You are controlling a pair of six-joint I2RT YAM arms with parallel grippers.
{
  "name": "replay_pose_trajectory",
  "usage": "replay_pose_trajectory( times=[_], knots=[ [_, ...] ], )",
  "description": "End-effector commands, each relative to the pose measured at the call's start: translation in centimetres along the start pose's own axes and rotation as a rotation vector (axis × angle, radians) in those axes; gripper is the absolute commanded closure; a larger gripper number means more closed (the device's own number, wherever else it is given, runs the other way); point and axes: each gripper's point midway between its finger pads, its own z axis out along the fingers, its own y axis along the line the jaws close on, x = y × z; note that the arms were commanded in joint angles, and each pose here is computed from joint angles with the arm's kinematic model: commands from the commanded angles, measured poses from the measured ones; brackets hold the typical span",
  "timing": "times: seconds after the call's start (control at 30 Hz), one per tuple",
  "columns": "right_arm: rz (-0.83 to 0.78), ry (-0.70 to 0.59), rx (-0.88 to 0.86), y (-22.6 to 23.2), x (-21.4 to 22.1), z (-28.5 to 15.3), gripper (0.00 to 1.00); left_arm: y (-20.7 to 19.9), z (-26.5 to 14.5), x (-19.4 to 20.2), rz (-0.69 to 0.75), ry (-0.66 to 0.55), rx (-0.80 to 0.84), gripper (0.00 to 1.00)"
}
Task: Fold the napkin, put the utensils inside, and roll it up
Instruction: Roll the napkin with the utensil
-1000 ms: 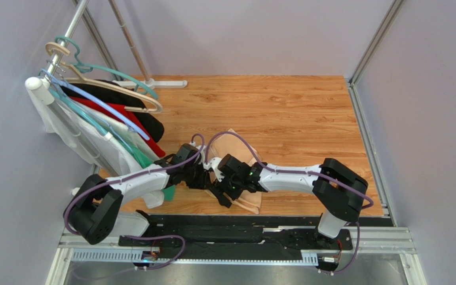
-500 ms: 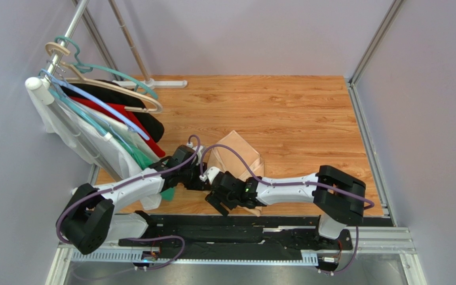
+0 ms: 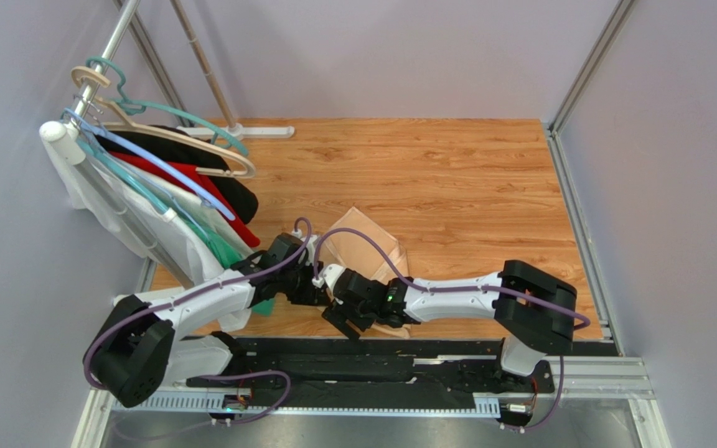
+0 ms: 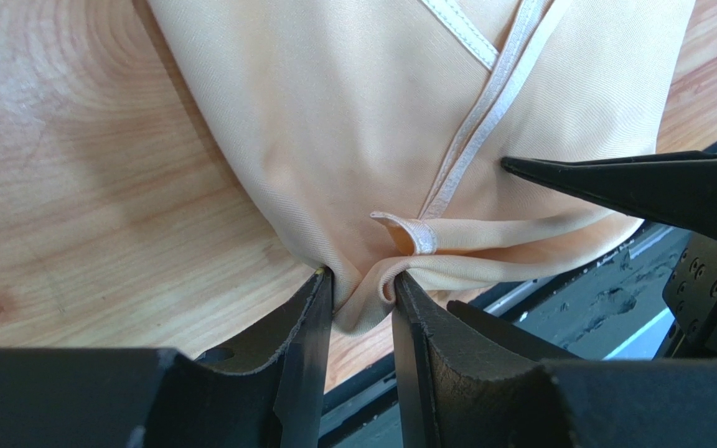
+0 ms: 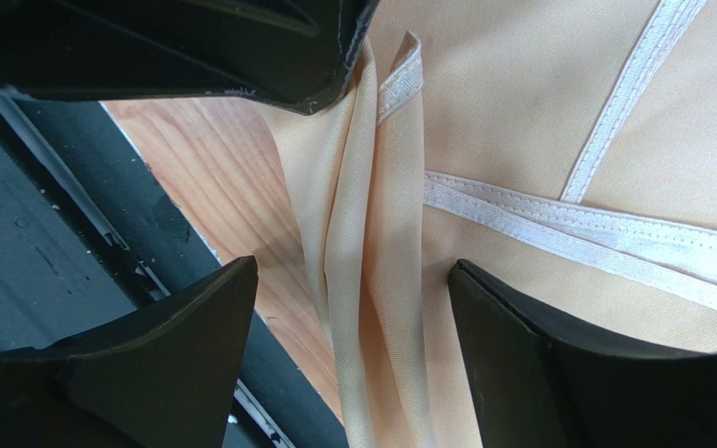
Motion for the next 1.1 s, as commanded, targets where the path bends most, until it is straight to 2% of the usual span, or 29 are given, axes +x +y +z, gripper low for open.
replay_pose_trajectory(
  times=[0.0, 0.2, 0.57, 0.6, 0.7, 0.73, 0.83, 1.07],
  knots=[
    [-0.007, 0.197, -0.096, 2.8, 5.9, 0.6, 0.20, -0.6, -0.7, 0.7, -0.009, 0.013, 0.033, 0.61],
    [-0.018, 0.233, -0.089, 4.0, 6.9, 0.6, 0.21, -0.4, -1.4, 1.1, -0.022, 0.003, 0.022, 0.61],
    [-0.016, 0.244, 0.082, 2.0, 7.9, 1.5, 0.25, -0.2, -1.4, 1.5, -0.032, 0.006, 0.020, 0.61],
    [-0.015, 0.251, 0.108, 1.6, 8.2, 1.6, 0.27, -0.2, -1.4, 1.6, -0.032, 0.009, 0.017, 0.61],
    [-0.006, 0.266, 0.138, 1.1, 8.8, 1.6, 0.42, -0.1, -1.4, 1.7, -0.032, 0.015, 0.016, 0.61],
    [-0.006, 0.269, 0.142, 1.0, 8.9, 1.6, 0.50, -0.1, -1.4, 1.7, -0.032, 0.015, 0.016, 0.61],
    [-0.006, 0.290, 0.163, 0.7, 9.5, 1.7, 0.59, 0.0, -1.3, 1.7, -0.033, 0.017, 0.012, 0.61],
    [-0.004, 0.312, 0.186, 0.3, 10.2, 1.8, 0.66, -0.1, -1.4, 1.8, -0.034, 0.022, 0.017, 0.61]
  ],
)
